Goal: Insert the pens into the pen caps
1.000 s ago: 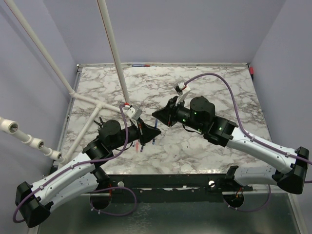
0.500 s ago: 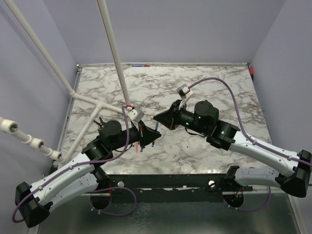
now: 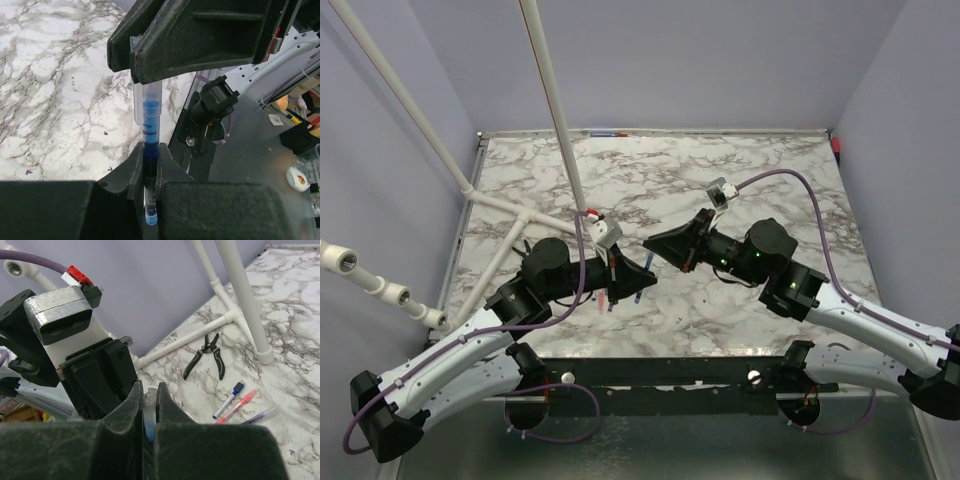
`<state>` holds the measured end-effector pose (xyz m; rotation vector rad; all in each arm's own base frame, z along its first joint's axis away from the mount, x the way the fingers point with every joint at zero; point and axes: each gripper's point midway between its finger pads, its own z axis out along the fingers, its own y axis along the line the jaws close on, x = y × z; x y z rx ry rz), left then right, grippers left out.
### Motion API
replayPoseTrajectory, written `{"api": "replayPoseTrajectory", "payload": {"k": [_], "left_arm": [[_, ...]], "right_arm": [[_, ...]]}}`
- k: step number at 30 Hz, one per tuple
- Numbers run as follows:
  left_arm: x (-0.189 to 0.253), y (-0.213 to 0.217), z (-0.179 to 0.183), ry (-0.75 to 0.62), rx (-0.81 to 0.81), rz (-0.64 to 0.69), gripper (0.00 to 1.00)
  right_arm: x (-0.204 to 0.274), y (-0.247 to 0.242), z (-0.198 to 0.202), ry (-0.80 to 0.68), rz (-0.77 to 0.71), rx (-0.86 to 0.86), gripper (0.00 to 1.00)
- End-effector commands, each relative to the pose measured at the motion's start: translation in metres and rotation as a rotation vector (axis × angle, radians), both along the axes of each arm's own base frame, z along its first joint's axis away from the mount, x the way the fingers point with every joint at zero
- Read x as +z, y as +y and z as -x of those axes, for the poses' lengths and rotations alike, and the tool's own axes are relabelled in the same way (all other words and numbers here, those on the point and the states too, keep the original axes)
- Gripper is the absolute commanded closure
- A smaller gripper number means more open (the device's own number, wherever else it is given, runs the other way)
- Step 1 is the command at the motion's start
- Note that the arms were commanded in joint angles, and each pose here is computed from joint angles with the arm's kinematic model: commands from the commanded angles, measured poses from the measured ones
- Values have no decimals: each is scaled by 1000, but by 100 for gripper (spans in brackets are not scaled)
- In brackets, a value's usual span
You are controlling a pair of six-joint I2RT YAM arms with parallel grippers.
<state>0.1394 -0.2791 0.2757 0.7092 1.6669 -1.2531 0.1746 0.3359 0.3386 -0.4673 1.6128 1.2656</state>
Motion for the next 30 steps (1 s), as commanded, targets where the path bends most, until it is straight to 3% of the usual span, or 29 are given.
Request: {"api": "replayPoseTrajectory", "payload": {"k": [1,30], "left_arm": [[61,-3,-15,-148,38,118,100],[133,-5,-16,-261,24,164,100]], "right_arm": [[-48,7,44,122,105,191,100],[-79,5,62,132,167,173,100]]}}
